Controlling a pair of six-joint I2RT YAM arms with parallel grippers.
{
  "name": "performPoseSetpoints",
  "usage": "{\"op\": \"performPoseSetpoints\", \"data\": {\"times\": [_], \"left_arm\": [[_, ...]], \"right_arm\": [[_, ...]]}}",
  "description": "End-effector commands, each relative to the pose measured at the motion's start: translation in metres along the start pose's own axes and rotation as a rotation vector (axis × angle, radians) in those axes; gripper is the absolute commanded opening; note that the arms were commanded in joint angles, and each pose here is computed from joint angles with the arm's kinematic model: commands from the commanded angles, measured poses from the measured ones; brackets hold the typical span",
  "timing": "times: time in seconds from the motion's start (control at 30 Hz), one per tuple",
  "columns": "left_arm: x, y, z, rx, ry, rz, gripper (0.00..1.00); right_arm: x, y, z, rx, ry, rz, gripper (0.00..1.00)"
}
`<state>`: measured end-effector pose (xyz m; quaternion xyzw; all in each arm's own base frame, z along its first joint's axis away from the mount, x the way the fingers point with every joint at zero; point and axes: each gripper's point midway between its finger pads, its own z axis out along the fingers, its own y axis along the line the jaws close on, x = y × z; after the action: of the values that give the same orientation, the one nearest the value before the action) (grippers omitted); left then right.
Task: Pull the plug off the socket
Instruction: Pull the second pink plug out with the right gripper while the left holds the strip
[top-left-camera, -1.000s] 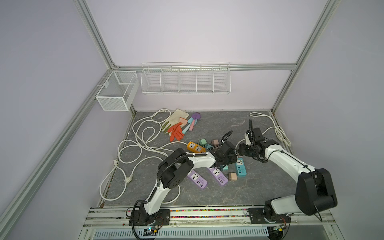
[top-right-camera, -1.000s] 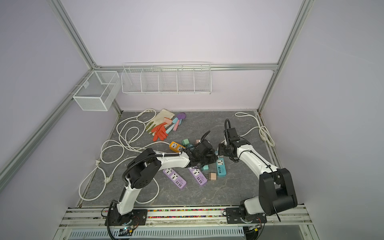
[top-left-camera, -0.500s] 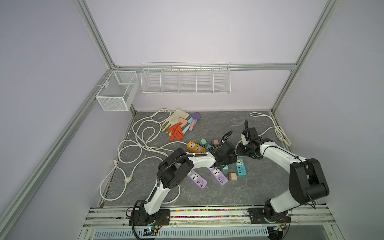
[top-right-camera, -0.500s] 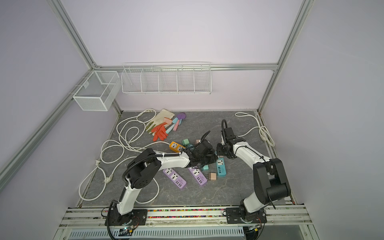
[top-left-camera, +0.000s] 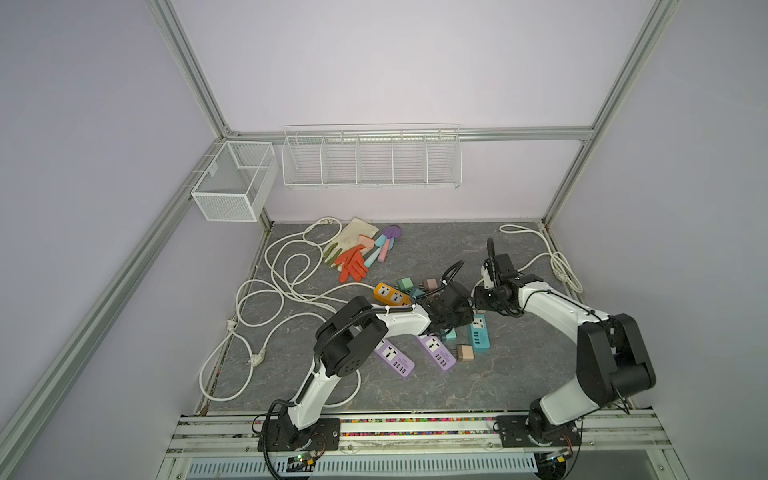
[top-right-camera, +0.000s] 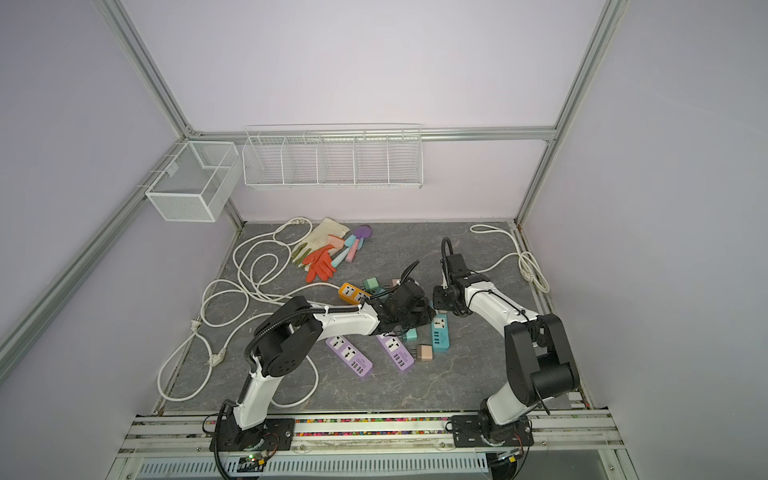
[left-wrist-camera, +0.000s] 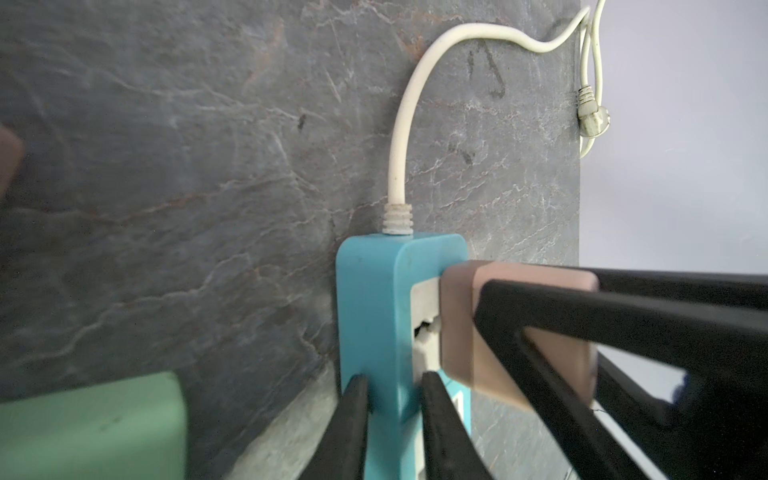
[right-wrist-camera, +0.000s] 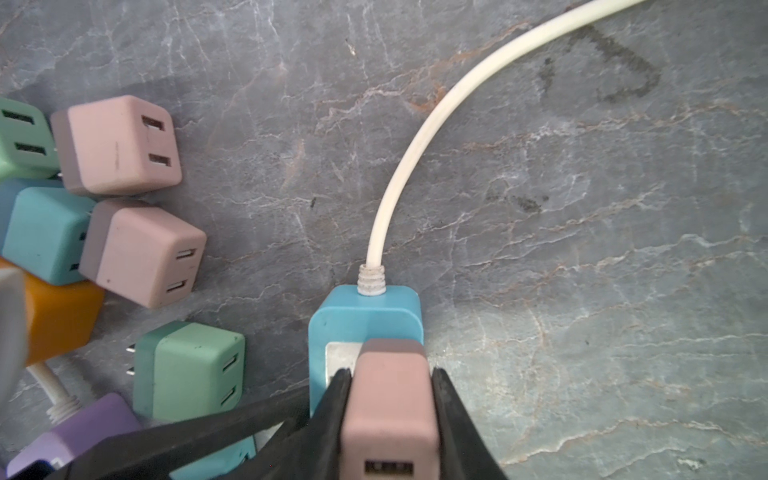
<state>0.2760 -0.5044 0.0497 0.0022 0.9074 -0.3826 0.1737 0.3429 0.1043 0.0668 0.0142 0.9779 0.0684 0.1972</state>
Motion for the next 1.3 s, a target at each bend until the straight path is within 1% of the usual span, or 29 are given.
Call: {"op": "performPoseSetpoints", "data": {"times": [0.0,0.27,0.37,0.5,0.7,0.8,0.87,1.0,1.27], "left_arm": [[0.022,0.031,0.011,-0.083,0.043,-0.012,0.24],[0.030,0.045,0.016,-0.117,0.052,-0.016,0.24],[0.035,0.044,0.018,-0.106,0.066,-0.017,0.23],[0.037,0.049,0.018,-0.134,0.062,-0.012,0.23],[0.038,0.055,0.013,-0.143,0.042,-0.017,0.23],[0.040,0.059,0.015,-0.162,0.052,-0.019,0.23],[0.040,0.057,0.016,-0.159,0.058,-0.019,0.23],[0.036,0.056,0.013,-0.164,0.041,-0.014,0.23],[0.028,0.037,0.009,-0.127,0.034,0.014,0.23]], "right_arm": [[-0.005,0.000,-0.007,0.021,-0.012,-0.020,0.28],[-0.009,0.002,-0.012,0.050,-0.016,-0.044,0.28],[-0.010,0.008,-0.011,0.050,-0.004,-0.059,0.27],[-0.010,0.009,-0.011,0.078,-0.007,-0.081,0.27],[-0.013,-0.002,-0.018,0.126,-0.018,-0.080,0.27],[-0.013,0.002,-0.019,0.112,-0.017,-0.070,0.27],[-0.012,0.010,-0.016,0.087,-0.007,-0.079,0.27],[-0.010,0.008,-0.013,0.097,0.006,-0.084,0.27],[-0.015,0.000,-0.035,0.069,-0.052,-0.047,0.27]]}}
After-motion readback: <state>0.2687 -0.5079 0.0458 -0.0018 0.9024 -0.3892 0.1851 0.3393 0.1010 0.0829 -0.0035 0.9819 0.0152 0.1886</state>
